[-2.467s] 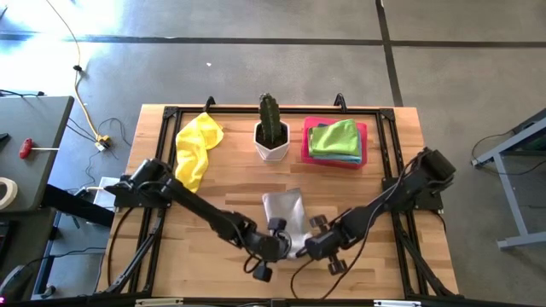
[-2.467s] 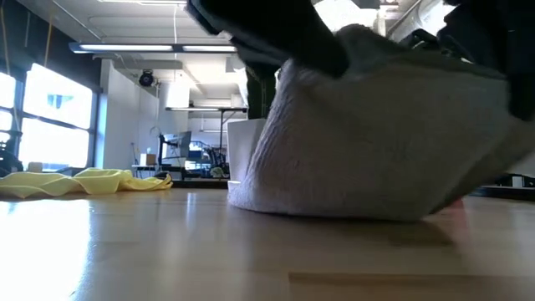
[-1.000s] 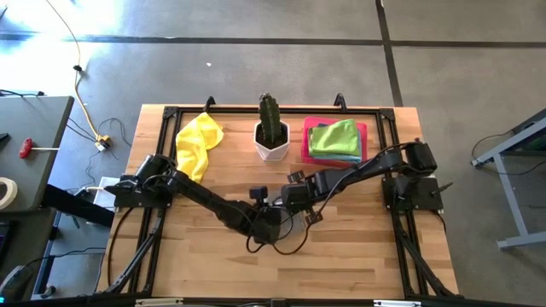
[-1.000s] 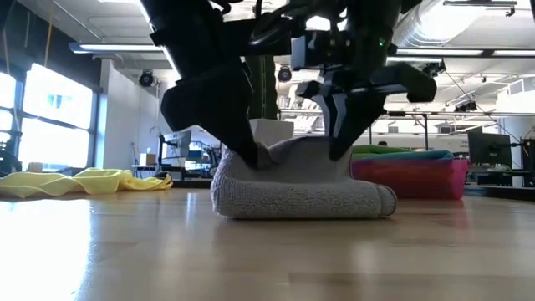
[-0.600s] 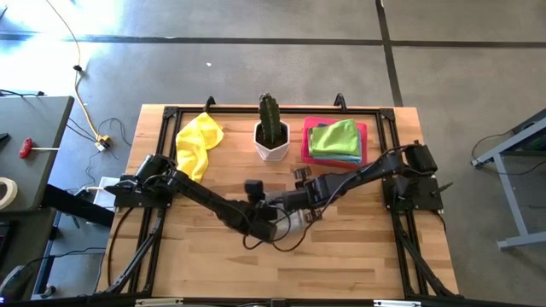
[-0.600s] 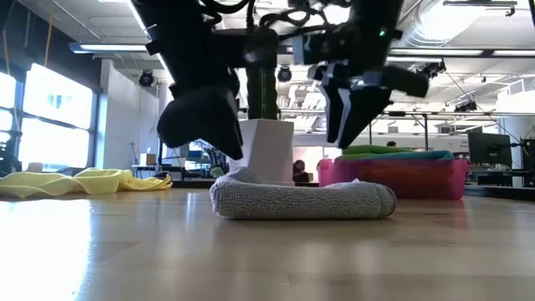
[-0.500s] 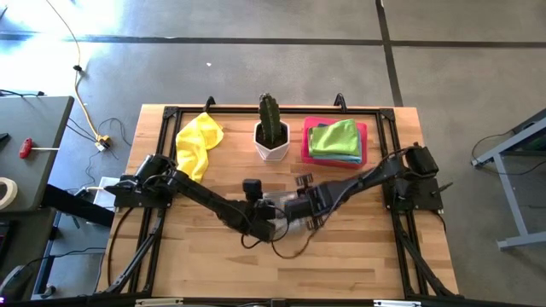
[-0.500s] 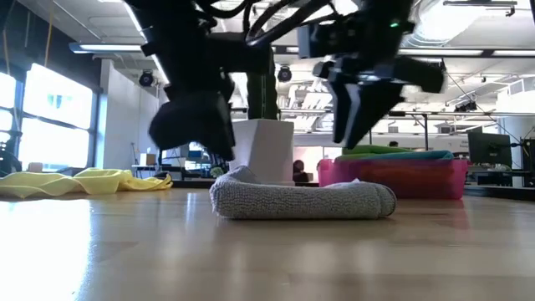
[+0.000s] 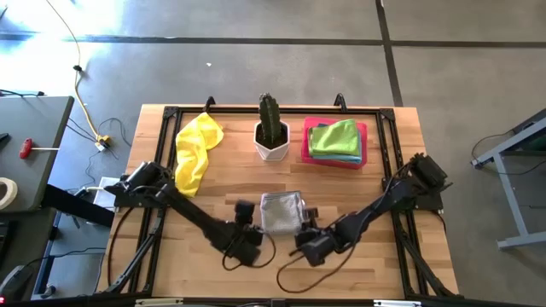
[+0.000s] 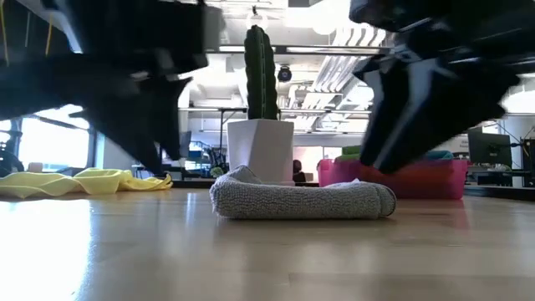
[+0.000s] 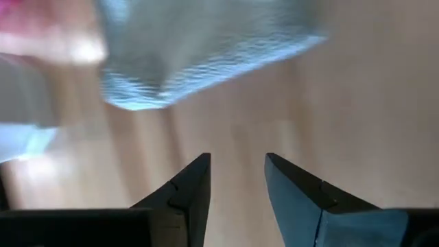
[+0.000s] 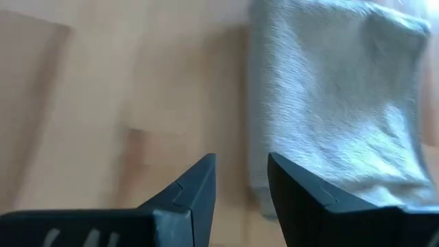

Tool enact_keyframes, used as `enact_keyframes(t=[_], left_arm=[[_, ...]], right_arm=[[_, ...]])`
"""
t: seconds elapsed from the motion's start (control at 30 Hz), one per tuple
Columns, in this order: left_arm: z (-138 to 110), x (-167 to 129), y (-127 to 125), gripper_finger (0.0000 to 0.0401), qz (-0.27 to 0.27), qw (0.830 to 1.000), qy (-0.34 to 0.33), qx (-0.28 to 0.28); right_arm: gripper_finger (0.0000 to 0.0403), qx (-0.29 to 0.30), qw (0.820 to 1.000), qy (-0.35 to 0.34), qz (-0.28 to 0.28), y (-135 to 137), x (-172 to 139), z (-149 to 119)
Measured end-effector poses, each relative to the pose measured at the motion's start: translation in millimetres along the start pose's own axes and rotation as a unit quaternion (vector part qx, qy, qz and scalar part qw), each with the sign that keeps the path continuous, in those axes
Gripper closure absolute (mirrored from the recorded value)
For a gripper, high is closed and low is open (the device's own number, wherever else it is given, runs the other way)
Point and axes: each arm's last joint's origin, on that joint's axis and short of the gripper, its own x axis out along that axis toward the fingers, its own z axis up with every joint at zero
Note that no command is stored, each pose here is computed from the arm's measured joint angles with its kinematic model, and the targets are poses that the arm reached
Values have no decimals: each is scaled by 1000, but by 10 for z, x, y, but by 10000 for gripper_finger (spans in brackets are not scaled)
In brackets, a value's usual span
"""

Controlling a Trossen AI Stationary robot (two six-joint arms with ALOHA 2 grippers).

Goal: Fold microfiber towels
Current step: Put the gray towel into the pink laundry bin

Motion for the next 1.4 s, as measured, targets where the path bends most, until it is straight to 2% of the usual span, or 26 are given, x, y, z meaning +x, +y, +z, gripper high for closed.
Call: enact_keyframes(t=[0.07,0.23,0.37,0.5,0.6,0.7,0.93,1.03,1.23,1.4], left_arm=[[-10,-59,-108,274,-15,1000,-13,0],[5,-196,-350,274,-62,996,-59,-15],[7,-273,-468,274,-71,993,-88,-31],[-13,-298,-499,274,-62,992,-91,-64],[-14,-301,-496,274,-48,991,-97,-73],[-13,-291,-479,274,-45,992,-94,-75],[-71,-286,-450,274,-43,994,-64,-76],[-103,-327,-421,274,-56,994,-47,-85],[-161,-394,-464,274,-60,995,-41,-74],[-190,-427,-514,274,-56,995,-47,-68]], right_arm=[[279,-4,1000,-21,10,78,8,-36],[279,-71,995,-71,23,183,73,-133],[279,-73,994,-75,14,138,117,-162],[279,-93,993,-73,-24,68,152,-177],[279,-73,993,-82,-45,22,165,-149],[282,-49,994,-90,-47,14,166,-132],[312,-47,994,-91,-30,79,141,-146],[292,-45,995,-90,-6,93,124,-109],[202,-60,994,-90,-3,97,65,1],[152,-91,995,-30,-23,30,134,-107]])
